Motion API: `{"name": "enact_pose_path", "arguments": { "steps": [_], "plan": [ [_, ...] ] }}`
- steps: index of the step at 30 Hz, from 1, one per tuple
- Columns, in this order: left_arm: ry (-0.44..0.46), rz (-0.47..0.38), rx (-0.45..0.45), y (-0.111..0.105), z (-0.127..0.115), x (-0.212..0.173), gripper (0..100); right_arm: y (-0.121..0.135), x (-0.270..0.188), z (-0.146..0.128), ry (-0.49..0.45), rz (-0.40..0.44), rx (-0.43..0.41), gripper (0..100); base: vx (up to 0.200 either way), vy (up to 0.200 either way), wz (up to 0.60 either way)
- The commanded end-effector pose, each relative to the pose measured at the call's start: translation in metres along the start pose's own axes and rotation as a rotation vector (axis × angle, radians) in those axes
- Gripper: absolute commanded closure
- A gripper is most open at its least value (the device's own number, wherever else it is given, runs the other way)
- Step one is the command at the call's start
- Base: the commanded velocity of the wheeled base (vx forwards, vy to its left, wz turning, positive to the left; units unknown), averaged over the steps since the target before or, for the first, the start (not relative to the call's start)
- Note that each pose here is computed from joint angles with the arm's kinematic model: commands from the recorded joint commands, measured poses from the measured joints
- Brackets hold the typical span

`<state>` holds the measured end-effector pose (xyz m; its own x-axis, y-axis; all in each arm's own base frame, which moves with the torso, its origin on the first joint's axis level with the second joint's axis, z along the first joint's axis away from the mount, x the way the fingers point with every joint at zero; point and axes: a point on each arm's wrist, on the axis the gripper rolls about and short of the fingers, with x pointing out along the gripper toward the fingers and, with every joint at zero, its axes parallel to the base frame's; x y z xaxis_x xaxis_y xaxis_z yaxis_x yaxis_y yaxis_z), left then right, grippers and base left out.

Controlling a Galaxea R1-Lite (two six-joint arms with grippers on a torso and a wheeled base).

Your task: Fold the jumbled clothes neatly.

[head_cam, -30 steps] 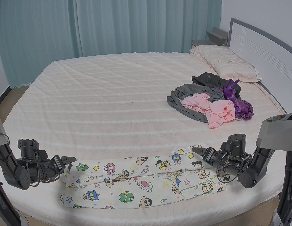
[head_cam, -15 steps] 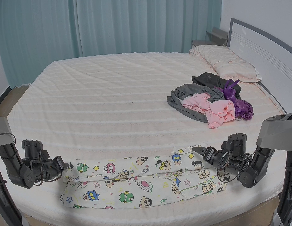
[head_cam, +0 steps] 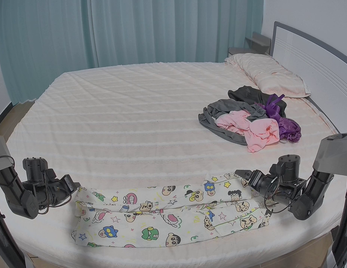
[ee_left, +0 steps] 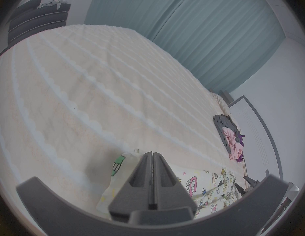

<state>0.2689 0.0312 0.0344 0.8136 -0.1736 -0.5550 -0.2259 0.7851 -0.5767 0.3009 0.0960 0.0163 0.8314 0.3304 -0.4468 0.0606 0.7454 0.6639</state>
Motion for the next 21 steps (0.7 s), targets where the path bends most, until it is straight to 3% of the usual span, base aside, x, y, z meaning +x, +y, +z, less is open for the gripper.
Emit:
{"name": "enact_pose_path", "arguments": {
  "steps": [1, 11, 21],
  "plan": [
    [-0.042, -0.026, 0.009, -0.007, 0.01, -0.001, 100, 0.001, -0.014, 0.013, -0.039, -0.007, 0.011, 0, 0.0, 0.0, 0.0],
    [-0.049, -0.03, 0.012, -0.008, 0.013, 0.001, 100, -0.009, -0.016, -0.007, 0.065, -0.096, 0.005, 0, 0.0, 0.0, 0.0],
    [-0.049, -0.03, 0.012, -0.009, 0.013, 0.0, 100, -0.012, 0.001, -0.023, 0.127, -0.113, -0.008, 0, 0.0, 0.0, 0.0]
  ]
}}
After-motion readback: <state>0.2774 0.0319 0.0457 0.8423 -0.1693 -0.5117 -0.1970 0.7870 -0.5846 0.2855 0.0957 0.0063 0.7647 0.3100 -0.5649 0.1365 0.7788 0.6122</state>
